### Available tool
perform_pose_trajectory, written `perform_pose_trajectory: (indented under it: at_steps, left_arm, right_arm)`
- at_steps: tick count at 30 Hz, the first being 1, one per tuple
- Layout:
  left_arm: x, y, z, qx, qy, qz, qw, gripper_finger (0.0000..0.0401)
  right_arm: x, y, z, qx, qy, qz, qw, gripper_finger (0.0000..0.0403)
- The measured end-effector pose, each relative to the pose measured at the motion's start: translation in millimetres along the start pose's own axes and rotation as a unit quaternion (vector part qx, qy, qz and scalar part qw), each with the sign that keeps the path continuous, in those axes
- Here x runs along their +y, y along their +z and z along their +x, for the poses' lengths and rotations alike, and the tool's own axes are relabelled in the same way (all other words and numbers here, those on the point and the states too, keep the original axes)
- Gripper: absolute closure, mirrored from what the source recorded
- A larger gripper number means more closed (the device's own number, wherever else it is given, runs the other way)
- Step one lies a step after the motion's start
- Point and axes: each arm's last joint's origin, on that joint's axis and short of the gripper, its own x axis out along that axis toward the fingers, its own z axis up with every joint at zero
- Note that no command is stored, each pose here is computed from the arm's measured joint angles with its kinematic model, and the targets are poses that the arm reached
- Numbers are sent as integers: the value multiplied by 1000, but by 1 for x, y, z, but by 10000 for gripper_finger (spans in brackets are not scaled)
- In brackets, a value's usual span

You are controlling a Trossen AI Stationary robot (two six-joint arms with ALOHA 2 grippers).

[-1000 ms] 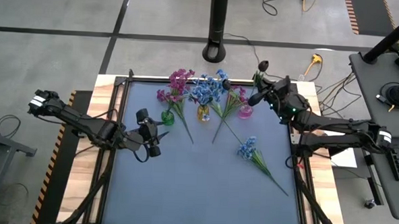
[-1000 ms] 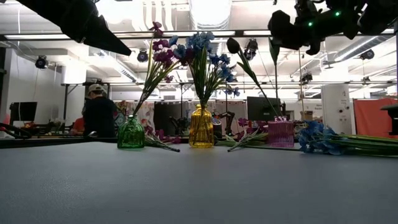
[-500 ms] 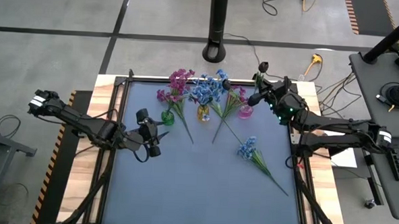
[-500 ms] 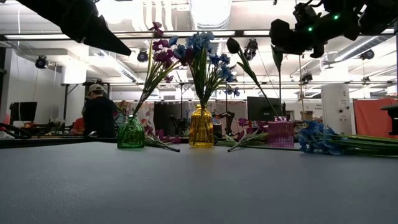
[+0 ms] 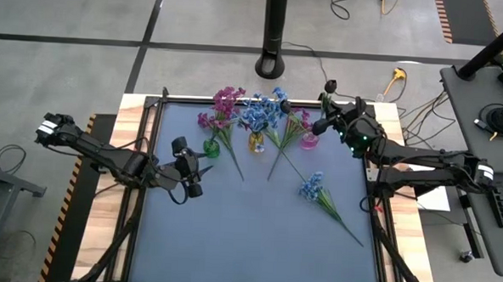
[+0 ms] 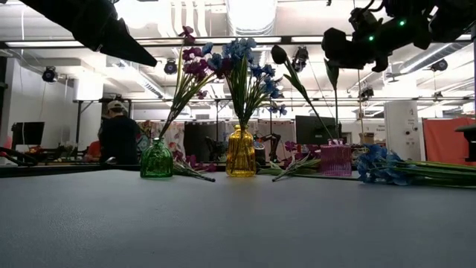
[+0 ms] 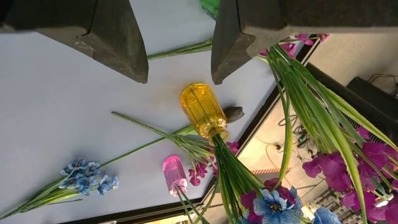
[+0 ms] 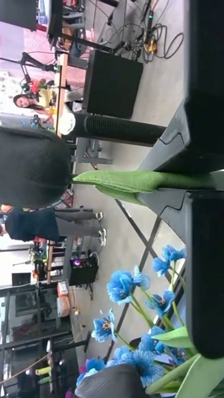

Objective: Sort flowers into vase by color
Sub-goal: Put the bottom black flower into the purple flower vase

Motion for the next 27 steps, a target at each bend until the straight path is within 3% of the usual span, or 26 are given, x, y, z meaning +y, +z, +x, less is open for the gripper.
perform_pose_trajectory:
  at_steps: [11, 27]
  left_arm:
    - [0, 0, 0, 0, 0, 0, 1000, 241]
    - [0, 0, 0, 0, 0, 0, 1000, 241]
  right_arm:
    - [-1, -3, 0, 14, -13, 0, 1000, 309]
    - [0, -3, 0, 78, -17, -8, 997, 236]
